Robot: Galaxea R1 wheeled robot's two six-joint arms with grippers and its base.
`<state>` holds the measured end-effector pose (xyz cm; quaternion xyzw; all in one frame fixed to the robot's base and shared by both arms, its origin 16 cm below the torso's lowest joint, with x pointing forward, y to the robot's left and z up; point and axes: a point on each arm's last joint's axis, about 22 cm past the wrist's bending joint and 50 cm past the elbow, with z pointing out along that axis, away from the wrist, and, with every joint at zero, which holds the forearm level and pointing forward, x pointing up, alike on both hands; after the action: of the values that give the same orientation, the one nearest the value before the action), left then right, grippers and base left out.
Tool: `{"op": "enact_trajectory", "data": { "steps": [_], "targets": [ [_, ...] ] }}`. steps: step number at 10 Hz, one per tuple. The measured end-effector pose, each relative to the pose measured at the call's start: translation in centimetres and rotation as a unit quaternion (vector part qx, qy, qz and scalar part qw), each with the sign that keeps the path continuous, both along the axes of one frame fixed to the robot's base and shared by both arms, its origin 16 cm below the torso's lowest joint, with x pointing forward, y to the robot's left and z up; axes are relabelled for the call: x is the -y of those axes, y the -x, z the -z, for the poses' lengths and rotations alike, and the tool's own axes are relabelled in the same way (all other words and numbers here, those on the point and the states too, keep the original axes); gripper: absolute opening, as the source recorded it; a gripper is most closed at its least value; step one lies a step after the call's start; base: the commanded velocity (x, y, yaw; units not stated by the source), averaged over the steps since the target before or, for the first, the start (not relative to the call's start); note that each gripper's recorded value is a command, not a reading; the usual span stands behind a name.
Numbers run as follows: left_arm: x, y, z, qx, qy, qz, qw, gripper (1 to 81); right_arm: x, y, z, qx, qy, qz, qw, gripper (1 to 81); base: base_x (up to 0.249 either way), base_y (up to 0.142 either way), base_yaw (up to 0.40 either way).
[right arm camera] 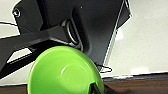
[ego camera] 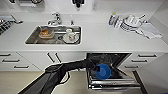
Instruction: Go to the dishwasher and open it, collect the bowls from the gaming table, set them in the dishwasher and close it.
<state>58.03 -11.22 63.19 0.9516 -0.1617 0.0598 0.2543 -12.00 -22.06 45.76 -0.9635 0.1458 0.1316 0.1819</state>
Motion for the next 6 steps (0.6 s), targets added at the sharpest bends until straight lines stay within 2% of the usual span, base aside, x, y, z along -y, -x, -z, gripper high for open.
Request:
{"op": "enact_trajectory", "data": {
  "steps": [1, 2, 5, 6],
  "targets": [
    [1.3, 0.5, -0.5, 0.001, 0.007, 0.007, 0.9999, 81.1, -0.2, 0.0, 0.0, 0.000, -0.001, 0.000, 1.0000, 1.0, 0.000, 0.000, 0.000],
    [1.6, 0.6, -0.6, 0.001, 0.010, 0.009, 0.9999, 81.1, -0.2, 0.0, 0.0, 0.000, -0.001, 0.000, 1.0000, 1.0, 0.000, 0.000, 0.000],
    [0.4, 0.9, 0.2, -0.005, 0.003, 0.006, 1.0000, 81.1, -0.1, 0.0, 0.0, 0.000, -0.001, 0.000, 1.0000, 1.0, 0.000, 0.000, 0.000],
    [-0.7, 1.7, 0.8, -0.012, 0.002, 0.007, 0.9999, 81.1, -0.1, -0.4, -0.2, 0.002, -0.004, 0.002, 1.0000, 1.0, 0.000, 0.000, 0.000]
  ]
}}
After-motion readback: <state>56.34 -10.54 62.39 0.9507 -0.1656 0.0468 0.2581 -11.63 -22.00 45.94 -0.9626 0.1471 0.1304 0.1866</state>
